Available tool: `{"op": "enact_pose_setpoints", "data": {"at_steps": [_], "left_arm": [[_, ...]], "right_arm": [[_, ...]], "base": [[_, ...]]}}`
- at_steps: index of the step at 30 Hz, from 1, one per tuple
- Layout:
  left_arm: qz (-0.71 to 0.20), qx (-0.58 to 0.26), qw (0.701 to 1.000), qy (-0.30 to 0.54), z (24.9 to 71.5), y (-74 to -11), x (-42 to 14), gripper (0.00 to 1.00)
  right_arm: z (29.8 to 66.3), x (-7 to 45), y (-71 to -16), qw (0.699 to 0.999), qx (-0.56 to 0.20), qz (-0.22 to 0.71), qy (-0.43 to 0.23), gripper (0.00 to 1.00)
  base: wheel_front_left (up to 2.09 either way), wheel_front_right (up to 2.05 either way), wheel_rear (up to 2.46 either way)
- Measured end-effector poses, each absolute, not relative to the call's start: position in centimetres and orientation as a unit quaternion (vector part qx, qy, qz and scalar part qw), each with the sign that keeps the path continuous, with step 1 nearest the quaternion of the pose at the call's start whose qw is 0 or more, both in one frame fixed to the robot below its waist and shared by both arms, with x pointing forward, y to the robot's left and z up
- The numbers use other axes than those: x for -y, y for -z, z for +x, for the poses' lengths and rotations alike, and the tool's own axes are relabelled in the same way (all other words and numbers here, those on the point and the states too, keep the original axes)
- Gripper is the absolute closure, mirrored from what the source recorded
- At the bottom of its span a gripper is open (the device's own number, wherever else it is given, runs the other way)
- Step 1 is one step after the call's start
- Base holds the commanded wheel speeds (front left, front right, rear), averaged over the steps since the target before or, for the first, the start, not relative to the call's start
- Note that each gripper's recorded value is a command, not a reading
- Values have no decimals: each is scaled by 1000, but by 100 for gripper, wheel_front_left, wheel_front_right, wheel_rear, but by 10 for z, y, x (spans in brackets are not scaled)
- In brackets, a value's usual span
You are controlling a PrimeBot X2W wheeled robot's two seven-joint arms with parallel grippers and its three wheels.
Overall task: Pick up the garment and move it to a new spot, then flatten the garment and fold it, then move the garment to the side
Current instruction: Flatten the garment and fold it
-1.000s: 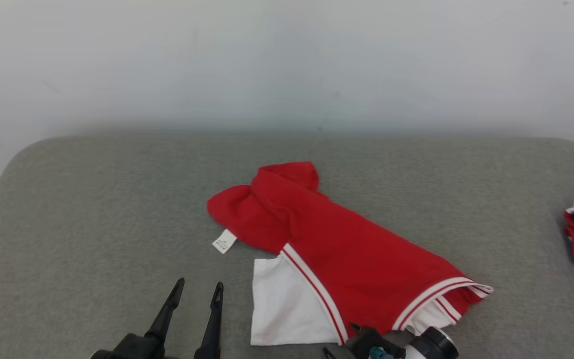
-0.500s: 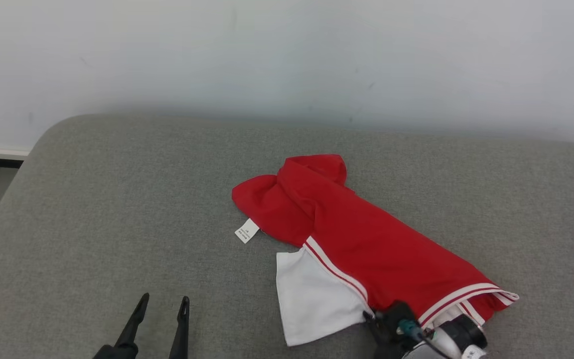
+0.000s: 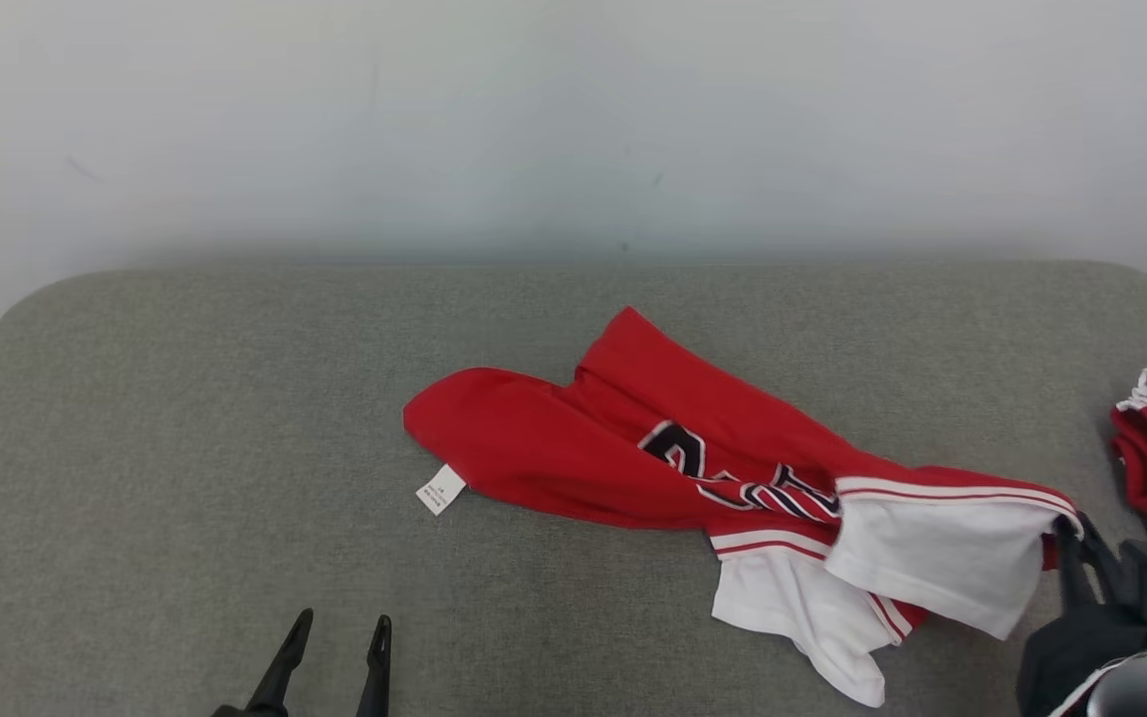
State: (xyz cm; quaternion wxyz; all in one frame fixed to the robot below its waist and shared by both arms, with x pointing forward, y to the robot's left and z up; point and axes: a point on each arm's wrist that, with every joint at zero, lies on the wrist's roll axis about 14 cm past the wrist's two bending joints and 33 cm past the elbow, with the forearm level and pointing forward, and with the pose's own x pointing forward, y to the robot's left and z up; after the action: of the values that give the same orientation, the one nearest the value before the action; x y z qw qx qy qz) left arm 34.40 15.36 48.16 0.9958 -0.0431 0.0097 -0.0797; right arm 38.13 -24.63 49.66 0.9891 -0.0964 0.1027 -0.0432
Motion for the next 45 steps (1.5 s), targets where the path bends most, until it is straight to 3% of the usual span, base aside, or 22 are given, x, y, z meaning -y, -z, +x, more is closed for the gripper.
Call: {"op": "enact_pose_setpoints", "data": {"at_steps": [6,7,8,24,32,45], "left_arm": [[-44,-7,992,115,353,-484,-131,0],[-45,-8,992,118,353,-483,-129,0],[-45,-9,992,121,354,-483,-127,0],[-9,-105,969,225,407,-462,-61,0],[66,-142,941,300,426,-446,-12,0],[163,-154,920,323,475,-441,23,0]], "right_arm": [[338,321,-498,969,-139,-106,172,100],[332,331,-497,966,-145,-104,189,62],[328,337,-497,963,-150,-101,200,0],[314,317,-483,971,-159,-38,174,0],[295,326,-478,968,-157,-28,193,0],[284,331,-468,964,-167,-21,207,0]], "base": [[0,0,0],[0,0,0],[0,0,0],[0,0,0],[0,0,0],[0,0,0]]}}
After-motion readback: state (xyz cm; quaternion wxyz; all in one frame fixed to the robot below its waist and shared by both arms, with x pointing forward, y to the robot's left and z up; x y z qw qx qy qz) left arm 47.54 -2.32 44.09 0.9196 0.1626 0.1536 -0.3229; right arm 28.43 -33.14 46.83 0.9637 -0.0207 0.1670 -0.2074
